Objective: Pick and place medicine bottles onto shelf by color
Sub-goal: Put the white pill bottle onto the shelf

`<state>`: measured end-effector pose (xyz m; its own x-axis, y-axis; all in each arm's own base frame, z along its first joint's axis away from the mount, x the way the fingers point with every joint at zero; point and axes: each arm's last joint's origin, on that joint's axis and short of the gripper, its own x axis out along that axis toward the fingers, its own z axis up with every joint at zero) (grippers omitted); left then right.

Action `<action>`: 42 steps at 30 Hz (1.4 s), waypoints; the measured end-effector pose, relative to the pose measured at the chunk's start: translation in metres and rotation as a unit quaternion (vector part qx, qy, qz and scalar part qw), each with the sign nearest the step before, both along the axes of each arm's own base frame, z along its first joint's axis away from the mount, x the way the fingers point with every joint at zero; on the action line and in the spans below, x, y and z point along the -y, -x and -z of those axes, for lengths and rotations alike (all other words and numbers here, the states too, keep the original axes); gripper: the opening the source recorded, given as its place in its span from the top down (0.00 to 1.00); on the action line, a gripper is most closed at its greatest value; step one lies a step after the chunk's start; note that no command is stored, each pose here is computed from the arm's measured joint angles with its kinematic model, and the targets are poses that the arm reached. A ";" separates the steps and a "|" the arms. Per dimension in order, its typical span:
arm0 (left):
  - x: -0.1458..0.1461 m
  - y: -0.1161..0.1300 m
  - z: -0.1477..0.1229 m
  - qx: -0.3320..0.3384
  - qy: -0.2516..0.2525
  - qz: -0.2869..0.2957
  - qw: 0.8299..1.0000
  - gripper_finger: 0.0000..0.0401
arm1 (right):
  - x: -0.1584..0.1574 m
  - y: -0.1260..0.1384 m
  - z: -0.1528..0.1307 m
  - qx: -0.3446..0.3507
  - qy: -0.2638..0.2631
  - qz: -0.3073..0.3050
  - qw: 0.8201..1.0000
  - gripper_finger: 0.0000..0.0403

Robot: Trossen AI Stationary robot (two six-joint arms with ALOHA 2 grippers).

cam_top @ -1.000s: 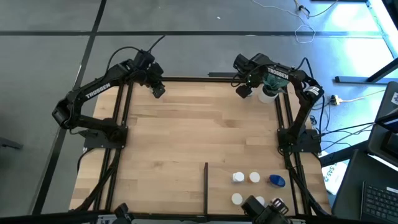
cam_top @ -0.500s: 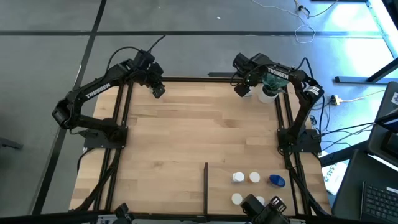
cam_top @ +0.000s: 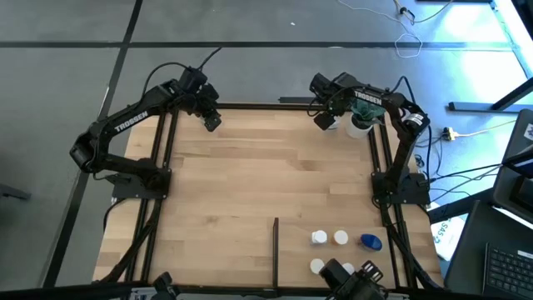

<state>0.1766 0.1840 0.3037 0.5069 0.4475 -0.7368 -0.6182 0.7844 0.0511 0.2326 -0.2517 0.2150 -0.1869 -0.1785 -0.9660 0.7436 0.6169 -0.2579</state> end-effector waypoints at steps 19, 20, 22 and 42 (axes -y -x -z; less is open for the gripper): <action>0.000 0.000 0.000 0.000 0.000 0.000 1.000 0.53 | 0.005 0.004 0.000 0.029 -0.014 0.025 0.999 0.43; 0.000 0.000 0.000 0.000 0.000 0.000 1.000 0.53 | 0.005 0.004 0.001 0.037 -0.022 0.025 0.999 0.43; 0.000 0.000 0.000 0.000 0.000 0.000 1.000 0.53 | 0.005 0.004 0.001 0.042 -0.025 0.024 0.999 0.43; 0.000 0.000 0.000 0.000 0.000 0.000 1.000 0.53 | 0.009 0.001 0.015 0.031 -0.049 0.014 0.998 0.44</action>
